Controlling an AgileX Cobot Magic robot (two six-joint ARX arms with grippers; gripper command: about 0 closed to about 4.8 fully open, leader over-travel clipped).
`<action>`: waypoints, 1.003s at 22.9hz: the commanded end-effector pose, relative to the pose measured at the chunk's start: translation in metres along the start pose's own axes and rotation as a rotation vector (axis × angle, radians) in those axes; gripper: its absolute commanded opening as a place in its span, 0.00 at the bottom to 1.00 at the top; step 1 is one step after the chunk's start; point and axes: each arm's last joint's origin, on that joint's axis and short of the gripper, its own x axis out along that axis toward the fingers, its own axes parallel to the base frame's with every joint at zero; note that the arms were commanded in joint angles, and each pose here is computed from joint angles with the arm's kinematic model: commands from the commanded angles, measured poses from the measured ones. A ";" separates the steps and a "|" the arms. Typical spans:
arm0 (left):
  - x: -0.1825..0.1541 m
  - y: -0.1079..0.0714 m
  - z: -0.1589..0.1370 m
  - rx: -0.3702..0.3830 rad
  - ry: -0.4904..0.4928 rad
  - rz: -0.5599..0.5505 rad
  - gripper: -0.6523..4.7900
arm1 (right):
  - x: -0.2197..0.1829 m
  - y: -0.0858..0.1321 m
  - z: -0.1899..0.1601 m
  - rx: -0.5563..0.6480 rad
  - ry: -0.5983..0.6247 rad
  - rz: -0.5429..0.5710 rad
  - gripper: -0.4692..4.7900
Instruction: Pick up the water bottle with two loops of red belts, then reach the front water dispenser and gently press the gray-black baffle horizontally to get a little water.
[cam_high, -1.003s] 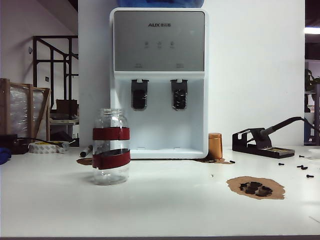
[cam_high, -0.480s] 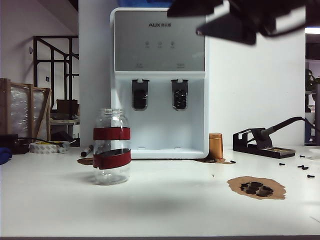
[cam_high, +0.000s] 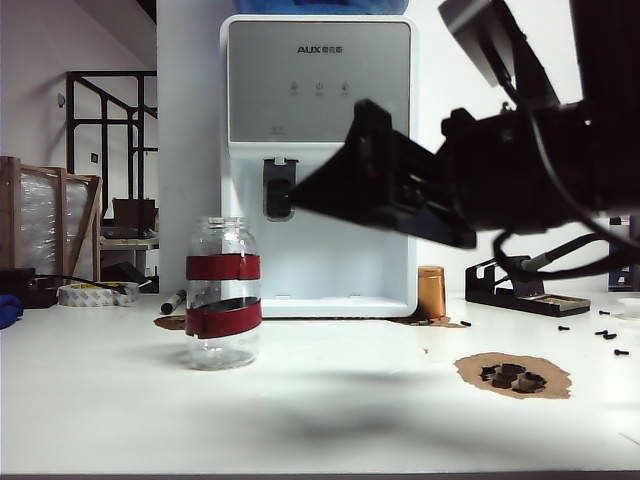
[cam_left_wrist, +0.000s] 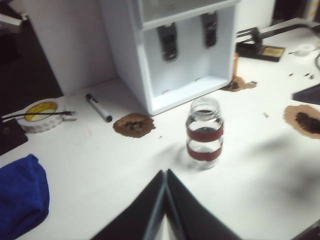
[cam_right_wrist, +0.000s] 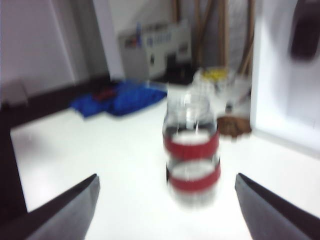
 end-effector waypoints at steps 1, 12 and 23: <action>-0.001 0.002 0.013 -0.010 0.019 -0.017 0.11 | 0.014 -0.003 -0.004 -0.002 -0.057 0.001 1.00; -0.003 0.000 0.018 0.014 0.106 -0.112 0.11 | 0.058 -0.012 -0.021 0.002 0.013 0.030 1.00; -0.020 -0.006 0.031 -0.046 0.091 -0.193 0.11 | 0.081 -0.018 -0.036 -0.013 0.072 0.033 1.00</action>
